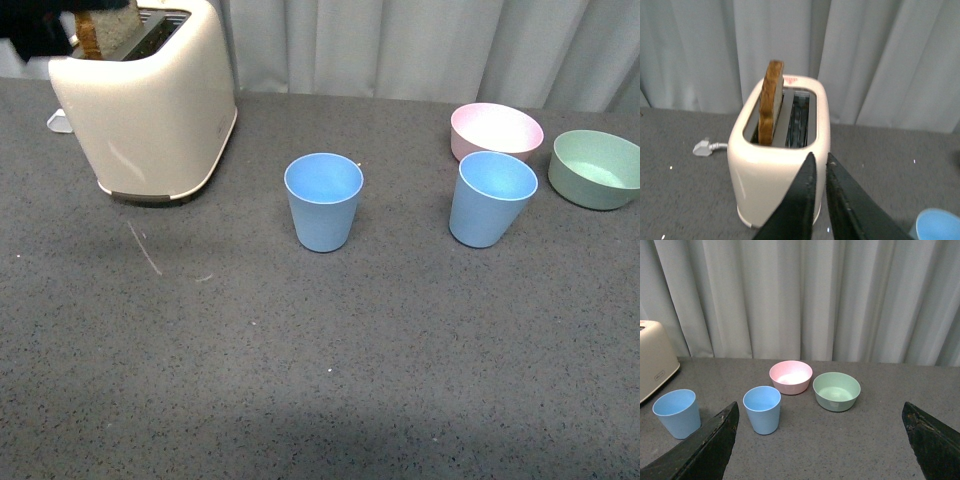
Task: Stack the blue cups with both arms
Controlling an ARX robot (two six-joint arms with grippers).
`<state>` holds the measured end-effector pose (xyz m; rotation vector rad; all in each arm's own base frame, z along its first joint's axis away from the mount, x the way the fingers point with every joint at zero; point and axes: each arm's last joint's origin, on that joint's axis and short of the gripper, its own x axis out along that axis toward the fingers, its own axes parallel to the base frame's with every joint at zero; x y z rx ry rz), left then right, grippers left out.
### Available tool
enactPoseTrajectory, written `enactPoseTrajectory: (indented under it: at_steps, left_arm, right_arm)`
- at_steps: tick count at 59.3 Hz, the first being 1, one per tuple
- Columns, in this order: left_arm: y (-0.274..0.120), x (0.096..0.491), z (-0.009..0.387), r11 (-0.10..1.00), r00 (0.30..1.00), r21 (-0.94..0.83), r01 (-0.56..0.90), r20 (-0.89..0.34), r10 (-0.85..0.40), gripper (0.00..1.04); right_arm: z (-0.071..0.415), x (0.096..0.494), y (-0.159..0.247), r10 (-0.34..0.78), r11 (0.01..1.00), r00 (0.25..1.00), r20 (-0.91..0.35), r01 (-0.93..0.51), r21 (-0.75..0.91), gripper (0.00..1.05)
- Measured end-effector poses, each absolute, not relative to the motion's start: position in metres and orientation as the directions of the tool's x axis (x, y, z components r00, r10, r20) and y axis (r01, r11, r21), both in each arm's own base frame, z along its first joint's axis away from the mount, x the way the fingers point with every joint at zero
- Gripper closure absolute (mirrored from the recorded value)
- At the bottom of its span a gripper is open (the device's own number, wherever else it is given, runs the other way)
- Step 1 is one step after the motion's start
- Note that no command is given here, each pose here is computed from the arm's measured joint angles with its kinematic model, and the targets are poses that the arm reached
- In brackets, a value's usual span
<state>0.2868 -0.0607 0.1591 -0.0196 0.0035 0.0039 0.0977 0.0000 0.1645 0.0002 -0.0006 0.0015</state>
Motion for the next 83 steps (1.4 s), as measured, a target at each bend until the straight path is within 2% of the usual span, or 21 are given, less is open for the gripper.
enactPoseTrajectory:
  at_steps: [3,19,41,50,83]
  left_arm:
    - [-0.055,0.275,0.156,1.0,1.0,-0.014,0.005,-0.025,-0.005,1.01]
    - [-0.029,0.225,0.162,1.0,1.0,-0.009,0.004,-0.007,-0.004,1.01]
    - [-0.011,0.178,0.162,1.0,1.0,-0.007,0.006,-0.016,-0.006,1.01]
    - [0.0,0.165,0.162,1.0,1.0,-0.008,-0.005,-0.014,0.005,1.01]
    - [0.0,0.131,0.171,1.0,1.0,-0.008,0.002,0.014,-0.002,1.01]
  right_arm:
    - [0.165,0.098,0.0,0.002,1.0,1.0,0.001,-0.002,0.0,0.1]
    - [0.165,0.098,0.0,0.001,1.0,1.0,0.001,-0.001,0.0,0.1]
    - [0.165,0.098,0.0,0.001,1.0,1.0,0.001,-0.001,0.0,0.1]
    - [0.165,0.098,0.0,0.001,1.0,1.0,0.001,-0.001,0.0,0.1]
    - [0.165,0.098,0.0,0.001,1.0,1.0,0.001,-0.001,0.0,0.1]
